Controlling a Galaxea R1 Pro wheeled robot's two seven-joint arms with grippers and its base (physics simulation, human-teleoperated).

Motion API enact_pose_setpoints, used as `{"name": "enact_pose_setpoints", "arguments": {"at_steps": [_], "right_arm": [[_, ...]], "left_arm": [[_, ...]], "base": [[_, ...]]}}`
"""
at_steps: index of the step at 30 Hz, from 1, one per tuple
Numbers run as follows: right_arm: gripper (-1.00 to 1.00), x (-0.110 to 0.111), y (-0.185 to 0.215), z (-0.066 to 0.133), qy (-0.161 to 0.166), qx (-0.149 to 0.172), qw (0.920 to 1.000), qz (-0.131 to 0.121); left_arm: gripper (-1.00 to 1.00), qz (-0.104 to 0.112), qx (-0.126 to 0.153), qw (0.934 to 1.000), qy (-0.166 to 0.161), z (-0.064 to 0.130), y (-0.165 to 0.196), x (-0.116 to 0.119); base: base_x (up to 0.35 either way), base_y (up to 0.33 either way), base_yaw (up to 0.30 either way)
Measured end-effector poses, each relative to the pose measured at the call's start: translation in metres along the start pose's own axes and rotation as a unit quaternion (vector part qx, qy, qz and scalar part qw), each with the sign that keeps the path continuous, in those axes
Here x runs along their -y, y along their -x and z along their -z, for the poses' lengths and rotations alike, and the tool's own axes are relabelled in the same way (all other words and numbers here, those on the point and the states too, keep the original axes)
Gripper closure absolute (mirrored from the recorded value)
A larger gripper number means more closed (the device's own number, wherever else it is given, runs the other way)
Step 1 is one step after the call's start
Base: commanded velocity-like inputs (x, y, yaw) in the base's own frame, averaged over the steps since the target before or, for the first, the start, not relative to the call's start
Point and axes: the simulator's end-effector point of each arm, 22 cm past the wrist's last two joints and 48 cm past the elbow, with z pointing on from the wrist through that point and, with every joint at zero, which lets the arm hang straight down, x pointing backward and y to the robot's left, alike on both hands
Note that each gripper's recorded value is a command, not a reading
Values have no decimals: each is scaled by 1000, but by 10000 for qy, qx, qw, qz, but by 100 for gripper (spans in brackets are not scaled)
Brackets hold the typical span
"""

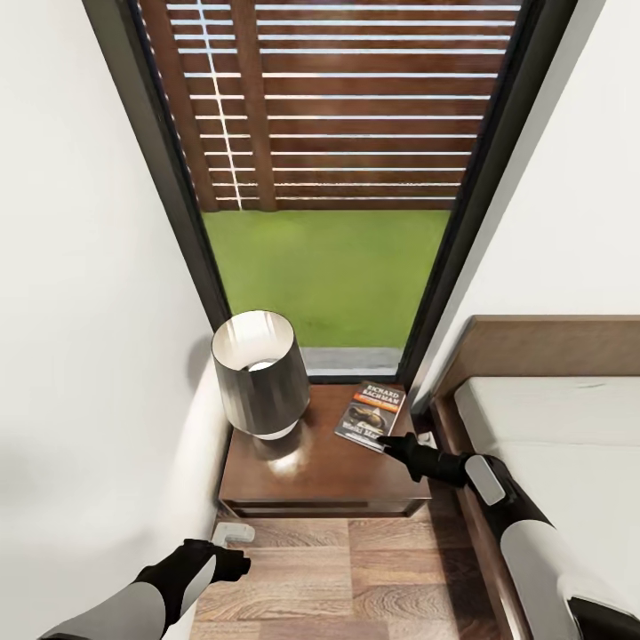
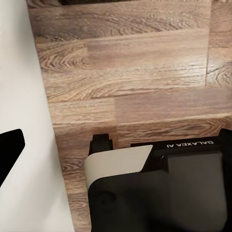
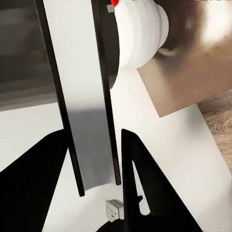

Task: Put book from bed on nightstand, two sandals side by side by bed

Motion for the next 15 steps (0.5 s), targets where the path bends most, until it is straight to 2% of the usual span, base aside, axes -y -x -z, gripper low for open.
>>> {"name": "enact_pose_setpoints", "arguments": {"at_steps": [15], "right_arm": [[100,0,-4,-1,-8,-60,10000,-21]], "left_arm": [[-100,3,0,10000,-1,0,0,0]], "base": [[0,0,0]]}}
